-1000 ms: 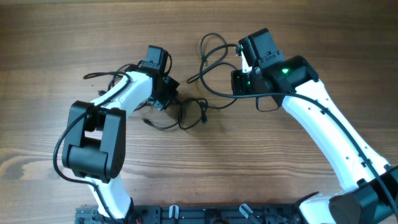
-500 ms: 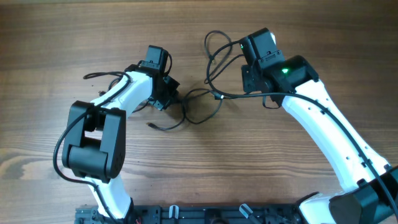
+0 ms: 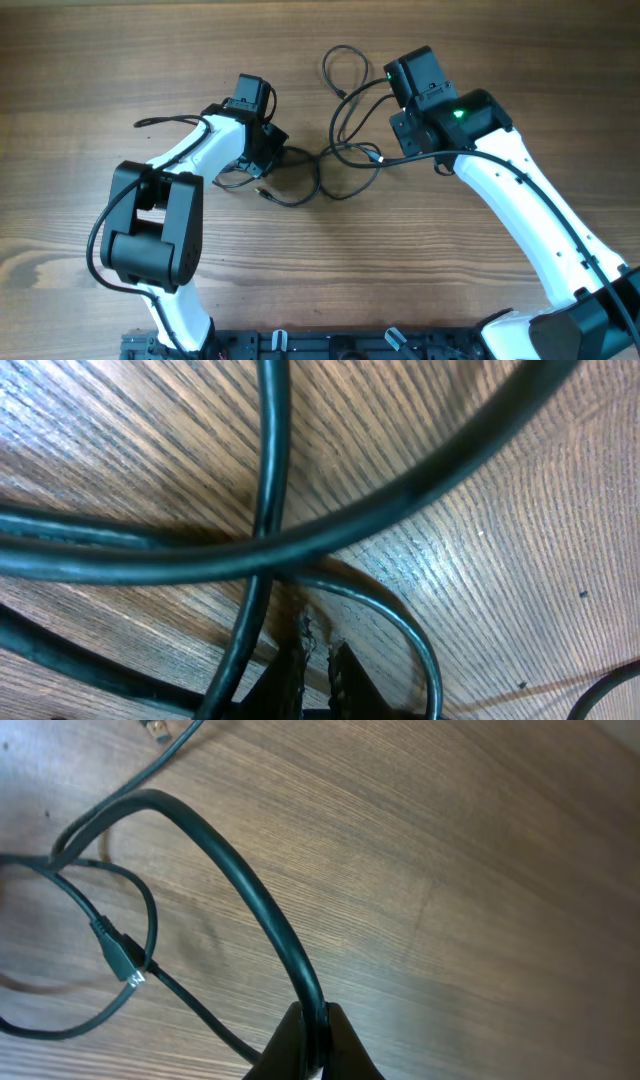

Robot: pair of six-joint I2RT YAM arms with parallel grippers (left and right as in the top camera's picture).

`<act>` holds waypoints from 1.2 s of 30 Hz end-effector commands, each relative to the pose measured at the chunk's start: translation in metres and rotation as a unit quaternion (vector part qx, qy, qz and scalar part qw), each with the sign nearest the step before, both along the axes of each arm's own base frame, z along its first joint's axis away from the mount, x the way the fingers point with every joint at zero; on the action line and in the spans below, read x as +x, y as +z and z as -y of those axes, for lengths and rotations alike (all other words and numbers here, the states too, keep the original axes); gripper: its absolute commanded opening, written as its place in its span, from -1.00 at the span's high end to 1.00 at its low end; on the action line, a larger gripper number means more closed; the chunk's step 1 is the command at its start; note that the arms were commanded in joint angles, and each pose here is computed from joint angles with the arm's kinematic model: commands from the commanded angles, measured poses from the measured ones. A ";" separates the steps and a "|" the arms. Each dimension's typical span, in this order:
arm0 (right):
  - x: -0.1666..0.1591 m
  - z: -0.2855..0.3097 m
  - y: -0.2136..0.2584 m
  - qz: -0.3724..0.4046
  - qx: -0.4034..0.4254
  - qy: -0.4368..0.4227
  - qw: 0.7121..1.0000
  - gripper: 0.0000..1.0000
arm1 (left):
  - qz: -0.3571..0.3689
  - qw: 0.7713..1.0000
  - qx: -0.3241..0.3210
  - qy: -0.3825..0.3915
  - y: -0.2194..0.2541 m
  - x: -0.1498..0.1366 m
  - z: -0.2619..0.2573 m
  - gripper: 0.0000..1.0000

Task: Untangle cables

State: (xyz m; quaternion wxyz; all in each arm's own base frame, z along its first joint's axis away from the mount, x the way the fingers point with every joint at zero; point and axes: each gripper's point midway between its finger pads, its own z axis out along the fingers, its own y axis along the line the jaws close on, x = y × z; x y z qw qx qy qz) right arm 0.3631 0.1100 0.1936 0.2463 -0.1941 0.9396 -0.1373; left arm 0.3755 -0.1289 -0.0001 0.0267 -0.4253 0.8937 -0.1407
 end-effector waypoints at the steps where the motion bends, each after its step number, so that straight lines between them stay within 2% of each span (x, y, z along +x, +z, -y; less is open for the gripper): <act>1: 0.004 0.007 0.011 0.011 -0.029 0.022 0.999 0.92 | -0.011 1.000 0.012 -0.002 -0.010 -0.005 -0.007 0.76; 9: 0.010 0.036 0.026 0.062 -0.079 -0.065 0.993 0.91 | -0.003 0.999 0.046 0.006 -0.011 -0.002 -0.019 0.75; 13: 0.011 0.032 0.025 0.063 -0.065 -0.067 0.994 0.92 | 0.000 0.998 0.061 0.010 -0.012 0.000 -0.025 0.74; 17: 0.005 0.011 0.013 0.021 -0.035 0.003 0.999 0.91 | -0.001 0.997 0.073 0.030 -0.012 0.003 -0.042 0.74; 29: -0.001 0.045 0.017 0.014 -0.104 -0.033 0.994 0.91 | -0.047 0.987 0.081 0.128 -0.015 -0.007 -0.121 0.78; 36: -0.003 0.016 0.003 -0.017 -0.005 0.002 1.000 0.92 | -0.048 0.988 0.073 0.129 -0.015 -0.006 -0.121 0.74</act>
